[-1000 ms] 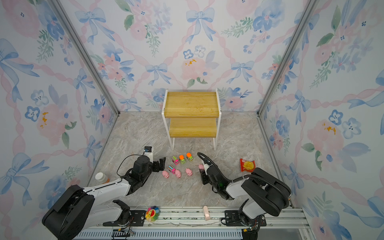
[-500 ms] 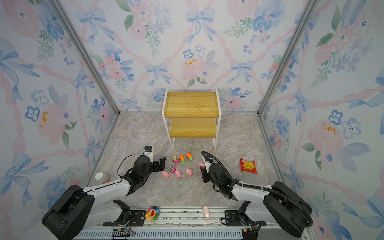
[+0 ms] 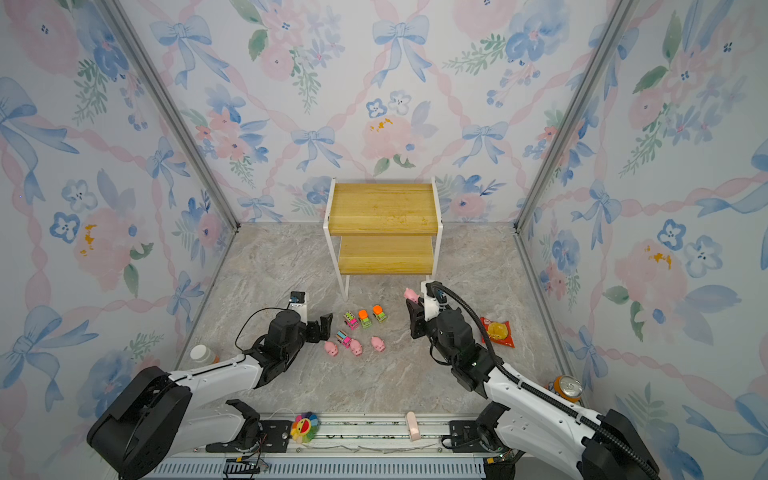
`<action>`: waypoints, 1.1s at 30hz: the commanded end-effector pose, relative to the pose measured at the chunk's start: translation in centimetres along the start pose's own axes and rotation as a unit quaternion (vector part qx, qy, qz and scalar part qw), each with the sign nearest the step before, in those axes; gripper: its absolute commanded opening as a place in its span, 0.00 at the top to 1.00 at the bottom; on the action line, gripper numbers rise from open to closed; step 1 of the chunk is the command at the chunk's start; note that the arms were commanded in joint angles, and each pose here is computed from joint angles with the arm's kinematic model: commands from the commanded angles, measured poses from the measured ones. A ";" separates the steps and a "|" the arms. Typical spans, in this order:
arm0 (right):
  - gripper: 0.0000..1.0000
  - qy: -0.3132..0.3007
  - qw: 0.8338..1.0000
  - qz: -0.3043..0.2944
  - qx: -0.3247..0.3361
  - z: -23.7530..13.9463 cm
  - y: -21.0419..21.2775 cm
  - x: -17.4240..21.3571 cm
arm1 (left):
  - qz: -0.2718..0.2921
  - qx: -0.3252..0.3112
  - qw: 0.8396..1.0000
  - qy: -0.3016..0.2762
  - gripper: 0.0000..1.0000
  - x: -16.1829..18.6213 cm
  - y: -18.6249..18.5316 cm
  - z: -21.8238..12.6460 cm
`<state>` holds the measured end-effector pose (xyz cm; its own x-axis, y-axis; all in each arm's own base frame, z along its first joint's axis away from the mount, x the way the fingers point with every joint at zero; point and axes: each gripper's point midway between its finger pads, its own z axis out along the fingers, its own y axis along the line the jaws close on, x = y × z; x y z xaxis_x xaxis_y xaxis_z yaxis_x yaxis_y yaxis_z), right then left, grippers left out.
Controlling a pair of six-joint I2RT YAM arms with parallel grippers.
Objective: Place and organize the plastic toys onto the shelf
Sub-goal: 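Lift the pink pig with the right gripper and carry it onto the lower shelf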
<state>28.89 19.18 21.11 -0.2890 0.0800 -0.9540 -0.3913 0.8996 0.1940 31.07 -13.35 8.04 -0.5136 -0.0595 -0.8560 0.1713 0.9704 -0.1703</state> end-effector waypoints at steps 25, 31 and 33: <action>0.70 -0.078 0.992 0.014 0.101 8.1 -2.6 -7.4 | 0.047 0.014 0.999 0.003 0.02 -1.1 -1.3 1.3; 0.70 -0.099 0.986 0.002 0.131 8.5 -2.6 -7.4 | 0.052 0.010 0.999 0.001 0.02 -1.0 -1.1 1.2; 0.70 -0.106 0.984 -0.001 0.141 8.6 -2.6 -7.3 | 0.053 0.009 0.999 0.000 0.02 -1.1 -1.0 1.2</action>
<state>39.05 20.14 23.72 -0.1716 0.1178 -0.9781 -0.1743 0.9735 0.1478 32.38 -14.55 7.83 -0.5175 0.0321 -0.8551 0.2317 0.9672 -0.1040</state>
